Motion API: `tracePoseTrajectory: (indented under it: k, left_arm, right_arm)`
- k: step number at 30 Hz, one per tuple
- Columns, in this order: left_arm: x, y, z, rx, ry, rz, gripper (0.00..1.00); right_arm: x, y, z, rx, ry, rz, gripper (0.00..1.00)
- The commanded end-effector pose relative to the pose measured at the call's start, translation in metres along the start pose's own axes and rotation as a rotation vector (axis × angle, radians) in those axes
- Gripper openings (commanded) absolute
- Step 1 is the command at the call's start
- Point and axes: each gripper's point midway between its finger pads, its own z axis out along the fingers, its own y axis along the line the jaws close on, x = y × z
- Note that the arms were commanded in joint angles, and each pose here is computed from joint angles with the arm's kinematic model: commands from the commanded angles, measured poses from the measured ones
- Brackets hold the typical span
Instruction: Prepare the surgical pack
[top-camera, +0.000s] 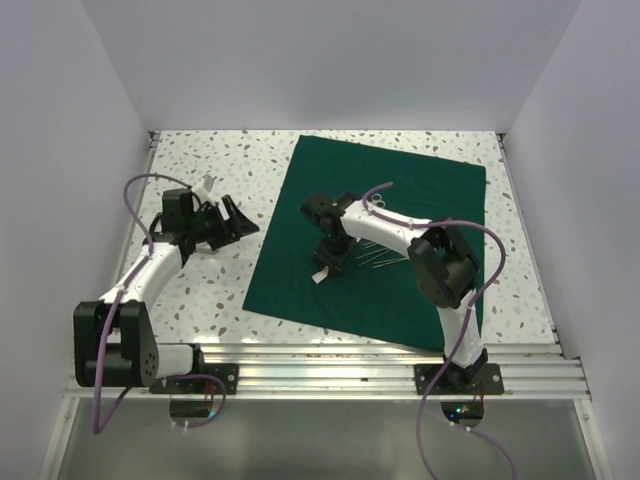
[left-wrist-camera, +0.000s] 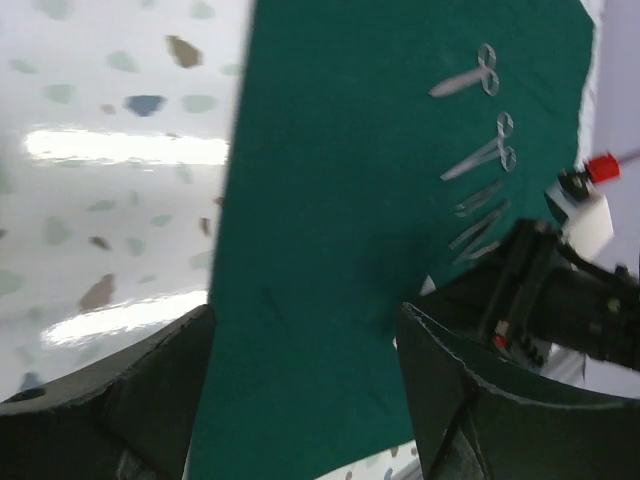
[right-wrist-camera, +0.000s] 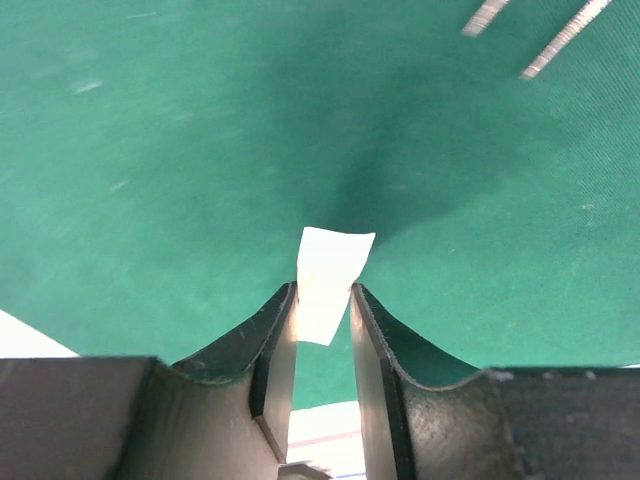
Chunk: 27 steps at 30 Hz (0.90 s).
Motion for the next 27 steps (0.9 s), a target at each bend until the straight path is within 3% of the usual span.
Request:
tracePoseTrajectory:
  k: [1, 8, 12, 17, 27]
  left_arm:
    - [0.011, -0.055, 0.001, 0.283, 0.040, 0.154, 0.77]
    - [0.058, -0.119, 0.003, 0.565, 0.179, 0.257, 0.80]
    - [0.072, -0.128, 0.006, 0.604, 0.219, 0.289, 0.80]
    - [0.087, -0.136, 0.011, 0.652, 0.271, 0.321, 0.64]
    - [0.110, -0.142, 0.027, 0.658, 0.333, 0.336, 0.68]
  right_arm:
    - [-0.019, 0.017, -0.047, -0.100, -0.090, -0.127, 0.30]
    - [-0.029, 0.017, -0.081, -0.142, -0.135, -0.247, 0.30]
    - [-0.032, 0.023, -0.100, -0.177, -0.144, -0.270, 0.30]
    - [-0.031, 0.028, -0.109, -0.214, -0.127, -0.261, 0.30]
    - [-0.033, 0.033, -0.127, -0.254, -0.128, -0.252, 0.30]
